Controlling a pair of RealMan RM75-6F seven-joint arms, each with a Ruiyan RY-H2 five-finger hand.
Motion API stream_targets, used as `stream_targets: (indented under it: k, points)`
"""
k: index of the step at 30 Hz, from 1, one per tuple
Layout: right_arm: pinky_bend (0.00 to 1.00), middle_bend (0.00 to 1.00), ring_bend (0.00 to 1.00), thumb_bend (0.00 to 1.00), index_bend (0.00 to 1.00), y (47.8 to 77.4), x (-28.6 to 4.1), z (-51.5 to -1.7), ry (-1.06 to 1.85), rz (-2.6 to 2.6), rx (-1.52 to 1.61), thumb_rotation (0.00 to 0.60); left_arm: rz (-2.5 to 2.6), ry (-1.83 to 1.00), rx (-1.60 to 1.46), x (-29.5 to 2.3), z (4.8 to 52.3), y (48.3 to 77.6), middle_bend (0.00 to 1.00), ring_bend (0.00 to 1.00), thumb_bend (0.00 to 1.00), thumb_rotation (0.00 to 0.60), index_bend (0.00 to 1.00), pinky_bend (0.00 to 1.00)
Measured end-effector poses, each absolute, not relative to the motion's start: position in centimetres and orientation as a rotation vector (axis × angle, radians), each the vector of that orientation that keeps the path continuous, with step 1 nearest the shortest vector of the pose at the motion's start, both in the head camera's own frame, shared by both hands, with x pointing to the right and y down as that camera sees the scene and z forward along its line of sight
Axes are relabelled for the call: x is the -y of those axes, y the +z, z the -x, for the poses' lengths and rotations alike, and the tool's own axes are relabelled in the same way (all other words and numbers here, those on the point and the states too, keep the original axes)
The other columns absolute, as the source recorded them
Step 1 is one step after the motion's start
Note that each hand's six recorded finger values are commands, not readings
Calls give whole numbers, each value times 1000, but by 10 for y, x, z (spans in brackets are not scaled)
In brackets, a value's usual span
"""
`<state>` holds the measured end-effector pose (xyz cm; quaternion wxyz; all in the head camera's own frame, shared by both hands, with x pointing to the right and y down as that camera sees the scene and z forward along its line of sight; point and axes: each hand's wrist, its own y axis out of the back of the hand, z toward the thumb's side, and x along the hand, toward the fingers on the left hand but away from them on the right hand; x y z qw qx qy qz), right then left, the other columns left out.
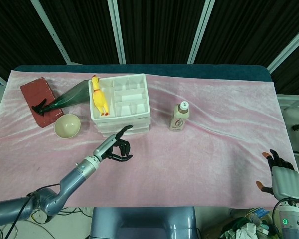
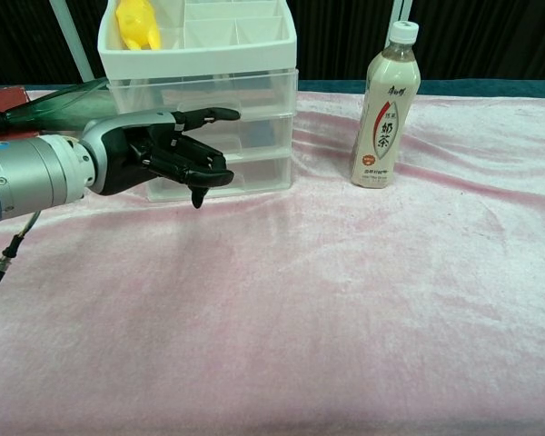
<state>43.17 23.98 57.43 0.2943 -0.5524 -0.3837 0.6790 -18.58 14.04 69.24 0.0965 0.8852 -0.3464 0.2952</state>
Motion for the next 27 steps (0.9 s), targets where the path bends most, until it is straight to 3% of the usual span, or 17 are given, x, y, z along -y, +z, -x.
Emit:
stream_targets:
  k: [27]
  points:
    - [206, 80, 188, 106, 182, 575, -240, -432, 1809, 1466, 1019, 600, -2654, 871, 964, -158, 182, 687, 652, 600, 299, 600, 0, 579]
